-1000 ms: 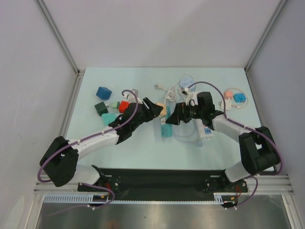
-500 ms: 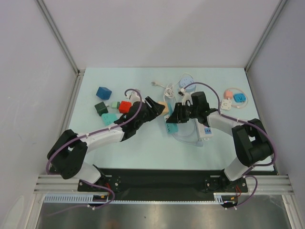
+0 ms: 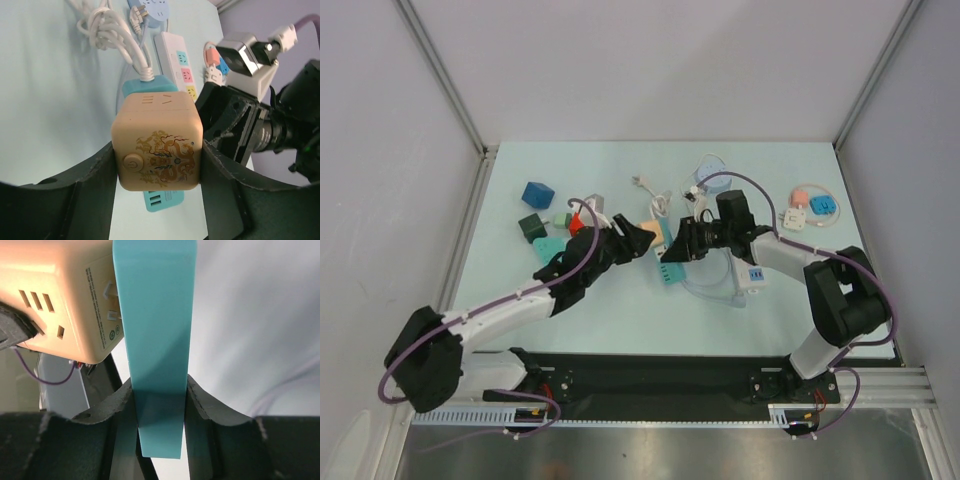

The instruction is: Pull the plug off the socket

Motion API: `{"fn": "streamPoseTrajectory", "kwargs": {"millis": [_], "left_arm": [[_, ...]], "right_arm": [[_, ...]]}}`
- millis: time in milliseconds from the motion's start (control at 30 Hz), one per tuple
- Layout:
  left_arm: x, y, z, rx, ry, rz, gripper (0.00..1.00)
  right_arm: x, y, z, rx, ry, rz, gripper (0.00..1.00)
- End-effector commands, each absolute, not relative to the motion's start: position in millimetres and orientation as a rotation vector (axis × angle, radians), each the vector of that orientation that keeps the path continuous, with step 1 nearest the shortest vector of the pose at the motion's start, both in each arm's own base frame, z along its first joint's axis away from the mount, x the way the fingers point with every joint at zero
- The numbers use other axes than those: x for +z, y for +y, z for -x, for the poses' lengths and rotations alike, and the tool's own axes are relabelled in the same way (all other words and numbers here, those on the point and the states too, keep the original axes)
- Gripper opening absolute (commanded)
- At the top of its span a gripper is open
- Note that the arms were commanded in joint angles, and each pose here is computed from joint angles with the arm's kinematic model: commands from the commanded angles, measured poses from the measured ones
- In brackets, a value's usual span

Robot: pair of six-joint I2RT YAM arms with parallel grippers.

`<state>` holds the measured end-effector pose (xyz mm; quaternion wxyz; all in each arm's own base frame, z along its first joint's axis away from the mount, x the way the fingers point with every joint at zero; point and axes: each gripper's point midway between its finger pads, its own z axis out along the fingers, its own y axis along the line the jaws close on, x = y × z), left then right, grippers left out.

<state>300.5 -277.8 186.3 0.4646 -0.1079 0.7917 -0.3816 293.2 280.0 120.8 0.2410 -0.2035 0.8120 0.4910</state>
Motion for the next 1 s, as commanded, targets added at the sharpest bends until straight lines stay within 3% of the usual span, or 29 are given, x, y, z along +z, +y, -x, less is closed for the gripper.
{"fn": "streamPoseTrajectory", "kwargs": {"millis": [0,300,700,967], "left_arm": [[197,-252,-275,-0.839,1.906,0.039,0.00],[178,-230,-249,-0.845,1.975,0.013,0.00],[165,-252,-258,-0.941,2.099,0.015,0.00],[141,-254,-266,-0.810,2.234,-0.079,0.00]], "right_arm": [[99,256,-334,1.149,2.300,0.361,0.00],[74,265,-330,1.014,2.352,0.449,0.00],[65,258,-337,0.864,2.379,0.442,0.00],[66,249,-345,0.801,2.379,0.397,0.00]]}}
